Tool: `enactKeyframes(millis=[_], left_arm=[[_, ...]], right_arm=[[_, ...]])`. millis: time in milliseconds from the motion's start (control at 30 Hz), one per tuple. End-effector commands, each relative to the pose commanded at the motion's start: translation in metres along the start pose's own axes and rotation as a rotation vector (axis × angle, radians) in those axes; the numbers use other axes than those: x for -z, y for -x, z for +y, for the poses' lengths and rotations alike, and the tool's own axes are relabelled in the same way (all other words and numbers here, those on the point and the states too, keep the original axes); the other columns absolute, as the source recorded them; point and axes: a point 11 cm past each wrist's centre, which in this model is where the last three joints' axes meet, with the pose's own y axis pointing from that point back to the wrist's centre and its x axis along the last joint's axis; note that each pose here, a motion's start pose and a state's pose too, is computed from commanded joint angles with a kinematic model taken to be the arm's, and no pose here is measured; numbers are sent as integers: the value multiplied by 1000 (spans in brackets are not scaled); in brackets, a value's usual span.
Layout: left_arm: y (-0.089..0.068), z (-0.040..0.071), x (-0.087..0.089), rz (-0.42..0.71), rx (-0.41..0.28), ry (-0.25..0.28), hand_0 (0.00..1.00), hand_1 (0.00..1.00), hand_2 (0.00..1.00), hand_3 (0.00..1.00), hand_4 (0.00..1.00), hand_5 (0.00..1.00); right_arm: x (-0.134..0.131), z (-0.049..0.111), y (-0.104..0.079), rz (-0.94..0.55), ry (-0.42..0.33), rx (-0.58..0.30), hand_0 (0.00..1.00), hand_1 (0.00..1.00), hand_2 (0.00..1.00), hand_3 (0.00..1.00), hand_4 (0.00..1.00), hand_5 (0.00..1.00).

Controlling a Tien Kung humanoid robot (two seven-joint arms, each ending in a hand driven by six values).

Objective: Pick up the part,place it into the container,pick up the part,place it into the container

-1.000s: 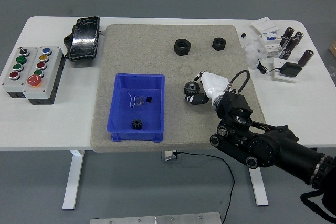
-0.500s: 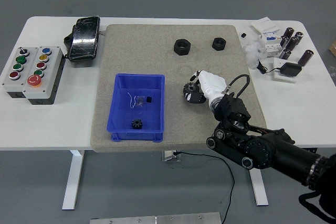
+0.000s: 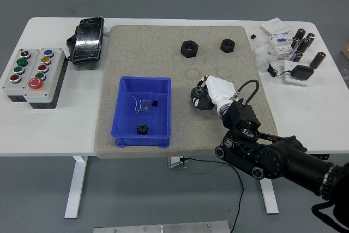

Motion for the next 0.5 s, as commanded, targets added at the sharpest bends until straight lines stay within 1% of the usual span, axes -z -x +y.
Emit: enactKeyframes(millis=[333,400,500], left_arm=[[0,0,0,0,0,1,632,549,527,590,641,329],[0,0,0,0,0,1,632,550,527,590,642,332],[0,0,1,0,0,-1,632,550,527,590,642,332]], right_arm=[[6,1,-23,-27,-26,-87,586,592,488,569,402,2],[10,4,-28,-40,-41,-103,573,589,487,569,407,2],[22,12,-32,-66,-84,-122,573,589,487,569,407,2]])
